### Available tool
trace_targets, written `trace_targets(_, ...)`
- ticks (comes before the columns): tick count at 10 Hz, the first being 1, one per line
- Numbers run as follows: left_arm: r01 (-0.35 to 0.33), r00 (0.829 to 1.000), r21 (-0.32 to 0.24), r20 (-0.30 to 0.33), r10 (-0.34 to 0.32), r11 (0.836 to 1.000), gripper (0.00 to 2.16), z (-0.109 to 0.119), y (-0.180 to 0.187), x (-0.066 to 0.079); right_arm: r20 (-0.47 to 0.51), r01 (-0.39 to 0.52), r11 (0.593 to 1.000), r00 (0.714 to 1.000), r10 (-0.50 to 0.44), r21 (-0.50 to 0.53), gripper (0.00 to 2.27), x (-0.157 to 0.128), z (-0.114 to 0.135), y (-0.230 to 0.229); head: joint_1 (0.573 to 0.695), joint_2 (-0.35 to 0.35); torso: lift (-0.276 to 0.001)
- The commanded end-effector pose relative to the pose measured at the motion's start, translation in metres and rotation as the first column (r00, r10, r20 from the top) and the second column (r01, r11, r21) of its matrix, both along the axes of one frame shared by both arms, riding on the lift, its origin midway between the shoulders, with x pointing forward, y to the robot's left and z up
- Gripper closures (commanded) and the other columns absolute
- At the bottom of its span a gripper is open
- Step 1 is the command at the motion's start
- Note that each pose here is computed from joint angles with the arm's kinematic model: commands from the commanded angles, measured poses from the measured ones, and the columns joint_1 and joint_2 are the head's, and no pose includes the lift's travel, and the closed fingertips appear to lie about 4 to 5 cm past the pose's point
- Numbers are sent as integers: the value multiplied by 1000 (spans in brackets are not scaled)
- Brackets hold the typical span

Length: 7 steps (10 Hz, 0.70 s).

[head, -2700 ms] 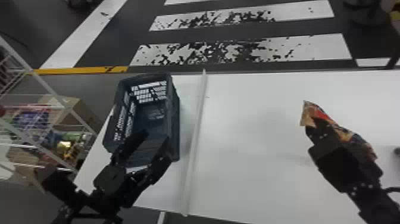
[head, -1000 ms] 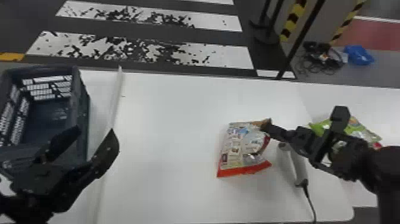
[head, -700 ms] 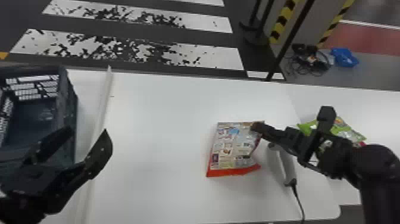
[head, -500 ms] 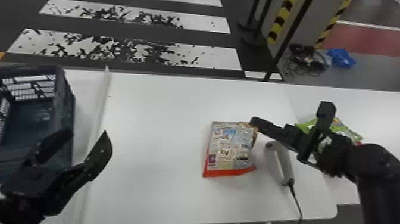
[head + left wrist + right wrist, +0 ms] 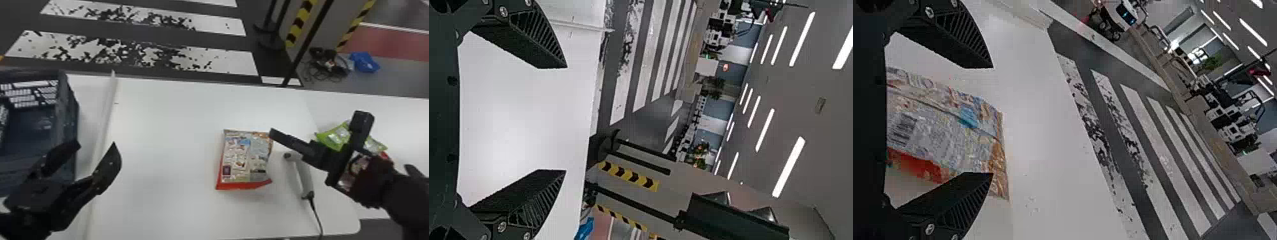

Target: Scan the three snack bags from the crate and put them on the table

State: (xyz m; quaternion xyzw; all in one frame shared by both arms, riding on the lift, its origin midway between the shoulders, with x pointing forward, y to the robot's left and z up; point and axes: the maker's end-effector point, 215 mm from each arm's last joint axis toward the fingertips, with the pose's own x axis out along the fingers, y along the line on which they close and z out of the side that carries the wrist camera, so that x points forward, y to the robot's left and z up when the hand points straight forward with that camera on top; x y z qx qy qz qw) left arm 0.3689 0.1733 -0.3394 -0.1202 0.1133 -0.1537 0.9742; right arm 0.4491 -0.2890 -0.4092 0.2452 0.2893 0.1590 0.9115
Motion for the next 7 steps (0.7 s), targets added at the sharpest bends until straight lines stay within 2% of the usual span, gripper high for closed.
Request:
trace_targets(1,7,1000,-10,-4,-8,1000,137,-6,-4,4,26,-54,998,998,53,25,275,-41,21,47,695,-172,-94)
trace_targets(3,15,1000,-14,1,-15,1000,137,-5,-9,7,26,-95,993,995,93,73,518,-71,28,92,695,-96,-94)
trace_targets(4,13,1000,-16,1,-13,1000,137,-6,-9,6,14,-109,985,994,108,135,1524,-89,26,112,695,-80,-94)
trace_targets(5,15,1000,-19,0,-15,1000,137,-8,-10,6,9,-116,979,993,116,167,2057,-94,24,119,695,-49,-94)
trace_targets(6,20,1000,-18,1,-20,1000,137,-9,-10,4,27,-106,982,994,103,156,2243,-90,25,115,695,-19,-94)
trace_targets(7,22,1000,-22,-6,-23,1000,137,-12,-11,3,60,-76,989,996,69,126,2246,-78,26,103,695,-13,-94)
